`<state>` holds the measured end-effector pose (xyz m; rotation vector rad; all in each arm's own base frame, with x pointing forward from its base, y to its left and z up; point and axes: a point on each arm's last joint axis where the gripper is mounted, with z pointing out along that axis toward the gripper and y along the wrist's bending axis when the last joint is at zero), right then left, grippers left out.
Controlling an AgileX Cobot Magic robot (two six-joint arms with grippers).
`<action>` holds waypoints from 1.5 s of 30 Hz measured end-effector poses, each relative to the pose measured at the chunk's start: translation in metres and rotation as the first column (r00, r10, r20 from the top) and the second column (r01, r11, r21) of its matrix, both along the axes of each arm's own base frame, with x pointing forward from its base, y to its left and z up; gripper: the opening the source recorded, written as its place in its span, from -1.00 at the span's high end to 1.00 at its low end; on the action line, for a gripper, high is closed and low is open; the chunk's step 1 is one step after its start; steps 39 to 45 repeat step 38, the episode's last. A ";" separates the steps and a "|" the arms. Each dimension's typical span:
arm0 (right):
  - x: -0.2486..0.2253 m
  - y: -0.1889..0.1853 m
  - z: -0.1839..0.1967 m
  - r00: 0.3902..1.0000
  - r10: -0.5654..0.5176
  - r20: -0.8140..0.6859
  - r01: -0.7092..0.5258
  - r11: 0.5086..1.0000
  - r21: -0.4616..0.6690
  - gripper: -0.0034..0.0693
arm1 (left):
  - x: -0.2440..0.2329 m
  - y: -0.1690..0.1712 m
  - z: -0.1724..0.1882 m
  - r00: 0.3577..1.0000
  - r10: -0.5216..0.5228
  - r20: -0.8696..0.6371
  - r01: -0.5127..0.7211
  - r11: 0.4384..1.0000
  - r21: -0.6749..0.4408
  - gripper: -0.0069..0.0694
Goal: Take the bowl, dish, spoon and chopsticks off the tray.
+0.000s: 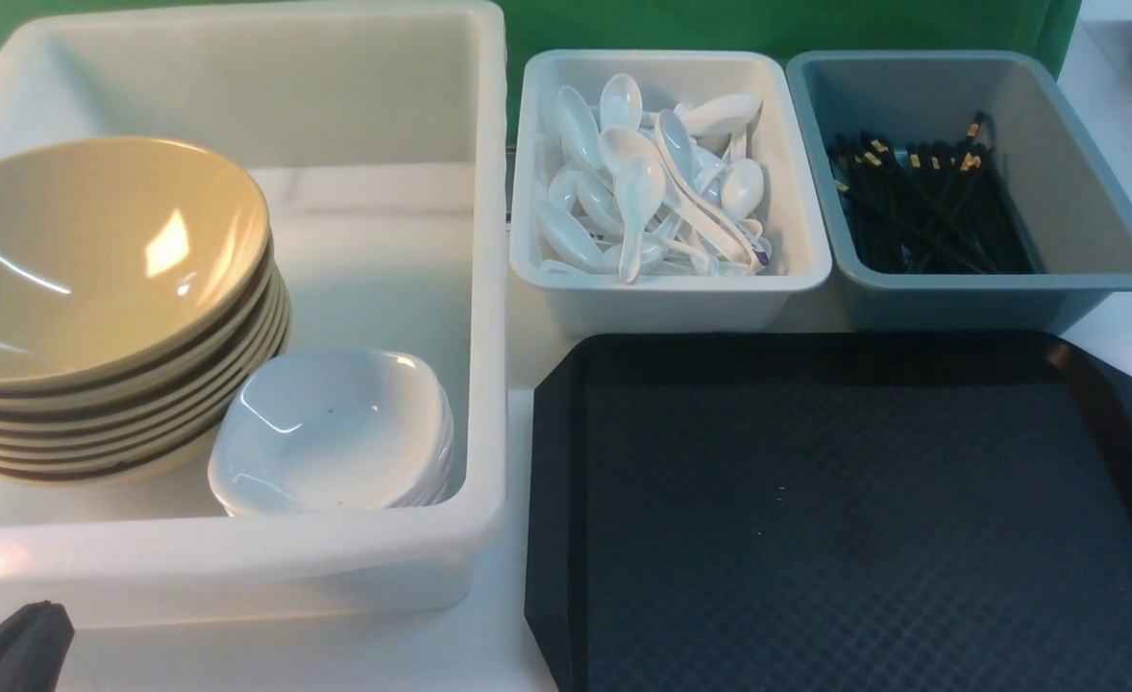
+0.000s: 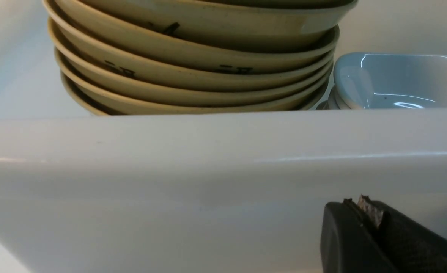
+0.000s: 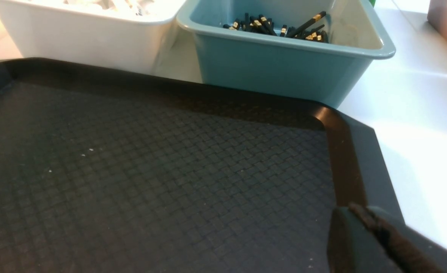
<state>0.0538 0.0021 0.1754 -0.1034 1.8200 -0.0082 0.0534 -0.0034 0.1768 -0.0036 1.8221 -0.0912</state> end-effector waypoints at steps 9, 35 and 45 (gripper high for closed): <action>0.000 0.000 0.000 1.000 0.000 0.000 0.000 1.000 0.000 0.75 | 0.000 0.000 0.000 1.000 0.000 0.002 0.000 1.000 -0.001 0.83; 0.000 0.000 0.000 1.000 0.000 0.000 0.000 1.000 0.000 0.69 | 0.000 0.000 0.000 1.000 0.000 0.002 0.000 1.000 -0.002 0.83; 0.000 0.000 0.000 1.000 0.000 0.000 0.000 1.000 0.000 0.69 | 0.000 0.000 0.000 1.000 0.000 0.002 0.000 1.000 -0.002 0.83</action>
